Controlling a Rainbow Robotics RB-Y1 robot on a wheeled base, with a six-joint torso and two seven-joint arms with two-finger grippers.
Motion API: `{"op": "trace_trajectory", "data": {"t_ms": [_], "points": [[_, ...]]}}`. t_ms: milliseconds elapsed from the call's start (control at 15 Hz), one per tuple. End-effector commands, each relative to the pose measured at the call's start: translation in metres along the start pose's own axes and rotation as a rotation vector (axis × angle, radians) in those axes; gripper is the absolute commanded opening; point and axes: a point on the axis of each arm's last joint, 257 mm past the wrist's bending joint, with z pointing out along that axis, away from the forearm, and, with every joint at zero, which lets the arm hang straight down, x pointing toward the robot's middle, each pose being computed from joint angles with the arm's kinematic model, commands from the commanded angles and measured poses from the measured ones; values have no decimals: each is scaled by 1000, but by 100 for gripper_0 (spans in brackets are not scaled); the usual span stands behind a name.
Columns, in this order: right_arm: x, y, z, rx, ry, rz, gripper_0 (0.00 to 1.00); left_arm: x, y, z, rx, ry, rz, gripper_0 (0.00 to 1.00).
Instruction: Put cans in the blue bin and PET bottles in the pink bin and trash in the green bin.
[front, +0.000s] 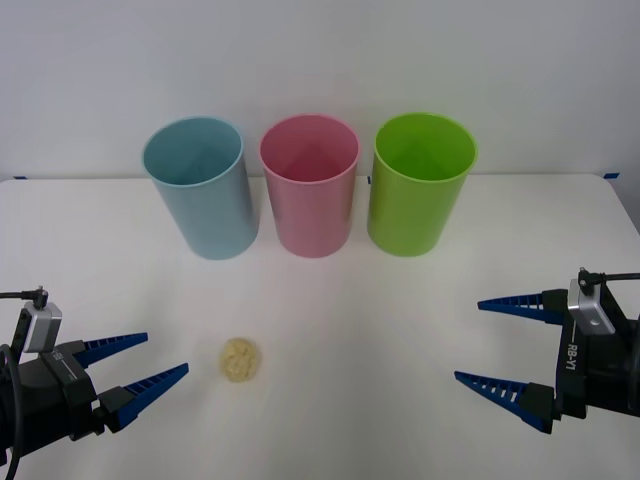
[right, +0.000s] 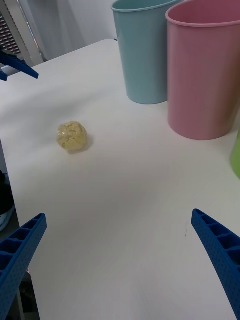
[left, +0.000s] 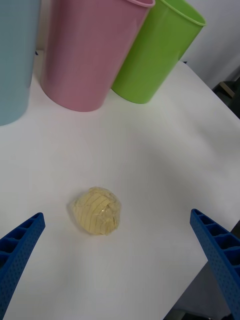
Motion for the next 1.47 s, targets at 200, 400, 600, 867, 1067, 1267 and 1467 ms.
{"op": "trace_trajectory", "data": {"t_ms": [200,400,600,867,1067,1267,1467], "points": [[0,0,0,0,0,0,100,0,0,0,0,0,0,100],[0,0,0,0,0,0,100,0,0,0,0,0,0,100],[0,0,0,0,0,0,100,0,0,0,0,0,0,100],[0,0,0,0,0,0,100,26,-1,-7,-7,64,-14,100],[0,0,0,0,0,0,100,27,-9,-13,5,90,44,100],[0,0,0,0,0,0,100,21,-16,-4,1,86,78,100],[0,0,0,0,0,0,100,24,-22,10,-49,99,95,100]]}}
